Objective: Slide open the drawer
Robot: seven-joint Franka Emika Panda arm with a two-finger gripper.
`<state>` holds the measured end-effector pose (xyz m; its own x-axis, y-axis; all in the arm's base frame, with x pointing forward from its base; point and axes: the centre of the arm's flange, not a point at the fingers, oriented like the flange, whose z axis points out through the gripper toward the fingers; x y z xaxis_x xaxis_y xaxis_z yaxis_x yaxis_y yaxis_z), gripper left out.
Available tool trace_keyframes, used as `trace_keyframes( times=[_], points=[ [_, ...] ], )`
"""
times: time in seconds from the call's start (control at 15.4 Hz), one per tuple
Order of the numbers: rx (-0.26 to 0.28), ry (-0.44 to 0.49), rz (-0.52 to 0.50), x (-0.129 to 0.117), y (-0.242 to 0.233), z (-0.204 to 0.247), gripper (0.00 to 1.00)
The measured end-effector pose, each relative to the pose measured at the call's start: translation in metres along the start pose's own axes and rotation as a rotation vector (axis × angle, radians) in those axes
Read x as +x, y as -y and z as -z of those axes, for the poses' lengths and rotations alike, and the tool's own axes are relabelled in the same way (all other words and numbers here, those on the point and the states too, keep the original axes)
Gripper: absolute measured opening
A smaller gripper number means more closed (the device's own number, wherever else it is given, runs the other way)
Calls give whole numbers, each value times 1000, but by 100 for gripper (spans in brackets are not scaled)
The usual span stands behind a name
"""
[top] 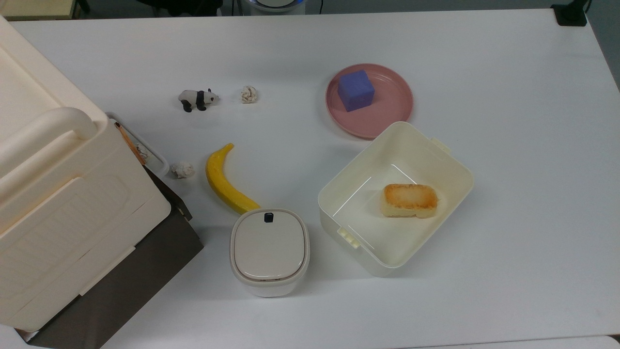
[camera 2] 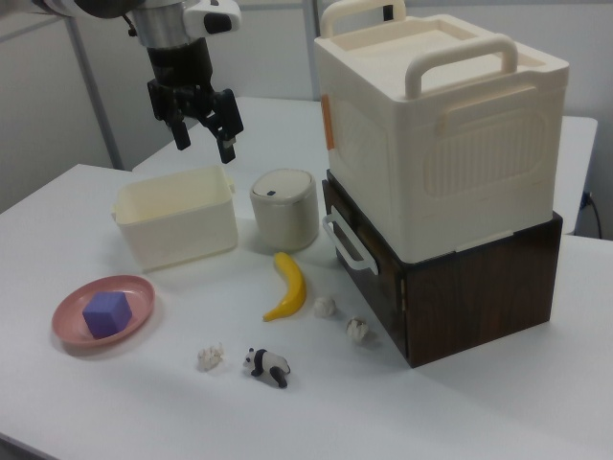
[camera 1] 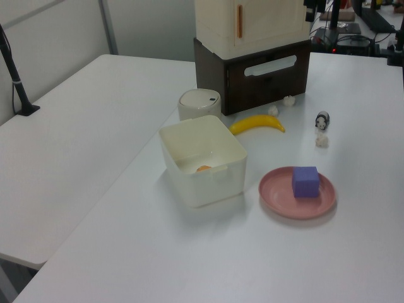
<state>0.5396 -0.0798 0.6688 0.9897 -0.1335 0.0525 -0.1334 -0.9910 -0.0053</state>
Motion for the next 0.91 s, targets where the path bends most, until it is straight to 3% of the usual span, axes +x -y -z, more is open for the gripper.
trace_keyframes(
  times=[0.91],
  points=[
    [0,1,26,0,2,-1,100]
  ],
)
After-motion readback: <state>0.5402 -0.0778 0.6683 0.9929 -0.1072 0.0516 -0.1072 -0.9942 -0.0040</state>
